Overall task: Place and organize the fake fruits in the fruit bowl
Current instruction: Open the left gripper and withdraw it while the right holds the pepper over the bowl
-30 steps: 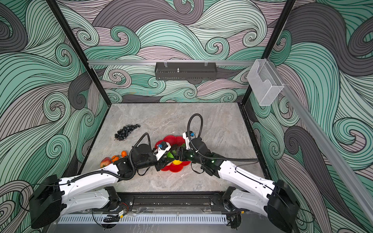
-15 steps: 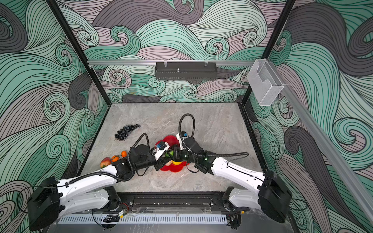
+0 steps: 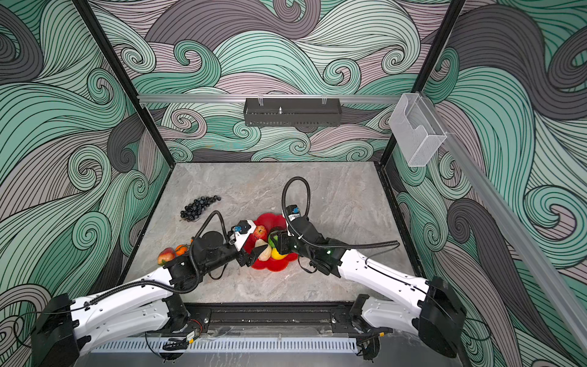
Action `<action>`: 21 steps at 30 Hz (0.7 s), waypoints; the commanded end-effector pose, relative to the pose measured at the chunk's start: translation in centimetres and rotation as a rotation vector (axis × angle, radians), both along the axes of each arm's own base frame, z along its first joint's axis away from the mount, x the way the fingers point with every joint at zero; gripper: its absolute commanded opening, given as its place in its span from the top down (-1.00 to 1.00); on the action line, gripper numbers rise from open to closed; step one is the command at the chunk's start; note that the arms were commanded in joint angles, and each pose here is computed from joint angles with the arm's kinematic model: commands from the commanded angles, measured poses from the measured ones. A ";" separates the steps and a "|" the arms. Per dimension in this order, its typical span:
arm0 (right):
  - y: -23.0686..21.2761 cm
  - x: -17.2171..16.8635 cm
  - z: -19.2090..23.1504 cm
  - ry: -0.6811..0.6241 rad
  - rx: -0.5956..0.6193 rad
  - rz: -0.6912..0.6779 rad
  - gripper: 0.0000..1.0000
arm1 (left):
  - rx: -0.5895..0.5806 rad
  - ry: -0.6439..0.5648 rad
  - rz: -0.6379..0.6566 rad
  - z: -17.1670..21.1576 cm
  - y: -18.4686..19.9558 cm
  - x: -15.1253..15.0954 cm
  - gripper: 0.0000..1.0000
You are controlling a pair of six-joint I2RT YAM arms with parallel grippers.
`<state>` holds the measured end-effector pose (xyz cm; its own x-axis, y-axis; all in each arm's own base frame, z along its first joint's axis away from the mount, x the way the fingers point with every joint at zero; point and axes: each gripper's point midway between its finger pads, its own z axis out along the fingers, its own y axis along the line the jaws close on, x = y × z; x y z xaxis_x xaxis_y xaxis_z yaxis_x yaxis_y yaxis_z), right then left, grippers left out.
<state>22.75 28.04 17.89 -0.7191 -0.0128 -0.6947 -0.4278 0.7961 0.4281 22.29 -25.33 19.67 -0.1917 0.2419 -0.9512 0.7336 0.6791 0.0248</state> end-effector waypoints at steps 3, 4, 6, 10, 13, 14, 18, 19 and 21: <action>-3.5 1.5 -0.5 -0.111 -0.181 -0.092 0.40 | -0.013 -0.061 0.243 1.1 4.1 1.9 -0.63; -3.9 1.5 -0.9 -0.115 -0.203 -0.098 0.40 | -0.015 -0.069 0.282 1.2 4.8 2.2 -0.63; -4.5 1.7 -1.6 -0.119 -0.238 -0.111 0.40 | -0.021 -0.080 0.337 1.4 5.8 2.5 -0.70; -5.3 1.9 -3.2 -0.107 -0.288 -0.132 0.39 | -0.022 -0.088 0.383 1.5 6.6 2.7 -0.70; -5.4 1.8 -4.0 -0.091 -0.294 -0.131 0.39 | -0.012 -0.082 0.405 1.3 6.9 3.0 -0.75; -5.4 1.7 -4.3 -0.082 -0.294 -0.132 0.39 | -0.007 -0.081 0.408 1.3 6.9 3.0 -0.75; -5.7 1.4 -5.6 -0.061 -0.304 -0.139 0.38 | -0.008 -0.080 0.410 1.3 6.9 3.0 -0.75; -5.8 1.4 -5.8 -0.059 -0.307 -0.144 0.38 | -0.006 -0.080 0.411 1.2 6.9 3.0 -0.75; -6.0 1.3 -6.4 -0.050 -0.320 -0.147 0.38 | -0.005 -0.080 0.414 1.2 7.0 3.1 -0.75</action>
